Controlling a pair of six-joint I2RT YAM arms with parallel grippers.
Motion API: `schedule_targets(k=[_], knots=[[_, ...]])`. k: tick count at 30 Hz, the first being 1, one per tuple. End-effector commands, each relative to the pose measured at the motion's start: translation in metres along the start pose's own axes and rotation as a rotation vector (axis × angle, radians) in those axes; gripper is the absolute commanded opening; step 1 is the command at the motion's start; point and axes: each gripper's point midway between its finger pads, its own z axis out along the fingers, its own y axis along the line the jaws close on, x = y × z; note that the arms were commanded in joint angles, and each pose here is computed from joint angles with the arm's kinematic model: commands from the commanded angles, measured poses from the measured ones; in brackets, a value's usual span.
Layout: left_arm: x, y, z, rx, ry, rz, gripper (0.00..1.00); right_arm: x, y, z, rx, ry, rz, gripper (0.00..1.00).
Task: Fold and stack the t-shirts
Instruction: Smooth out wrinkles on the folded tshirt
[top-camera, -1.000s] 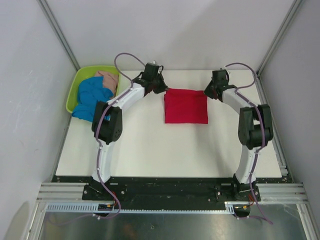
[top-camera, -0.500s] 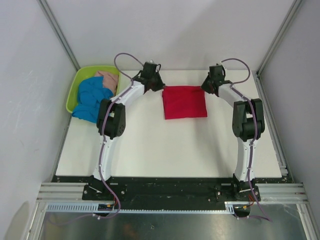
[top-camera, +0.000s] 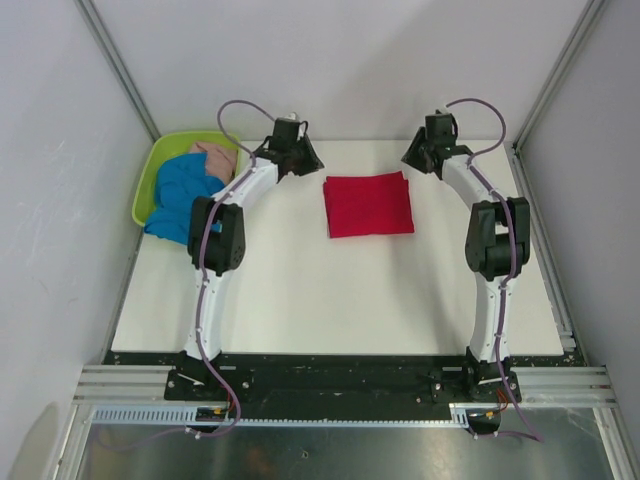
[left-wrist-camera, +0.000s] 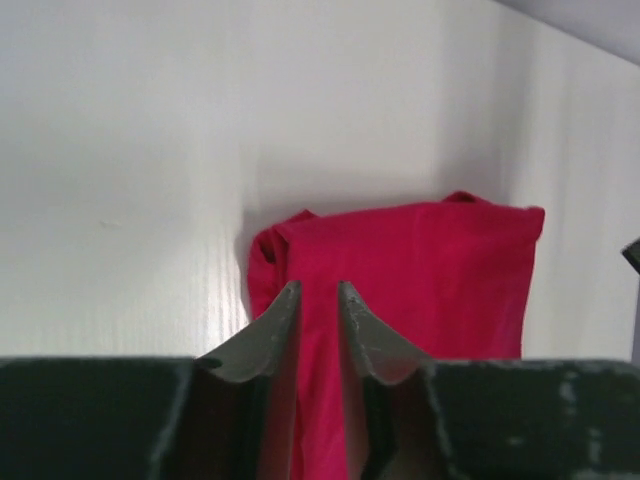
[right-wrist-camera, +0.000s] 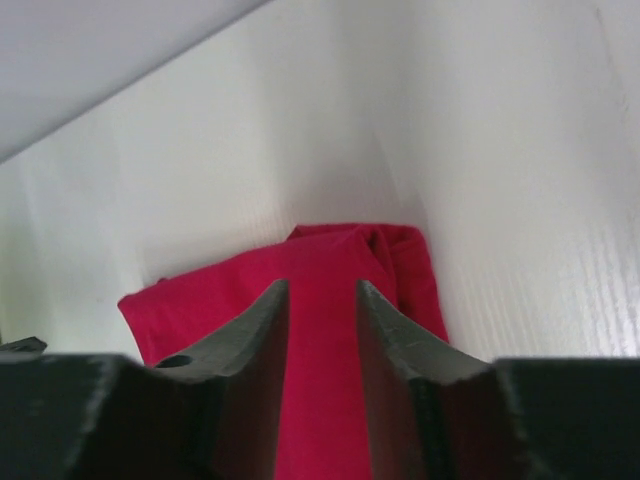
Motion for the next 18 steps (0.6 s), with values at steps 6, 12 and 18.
schedule_targets(k=[6,12,18], knots=[[0.04,-0.051,-0.005,0.167,0.11,0.024,0.1,0.04,0.005,0.013,-0.051,0.141,-0.039,0.29],[0.044,-0.037,0.023,0.143,0.111,-0.014,0.09,0.051,-0.02,0.036,-0.021,0.19,-0.01,0.29],[0.044,-0.015,0.05,0.123,0.119,-0.065,0.07,0.049,-0.04,0.049,0.003,0.215,0.028,0.3]])
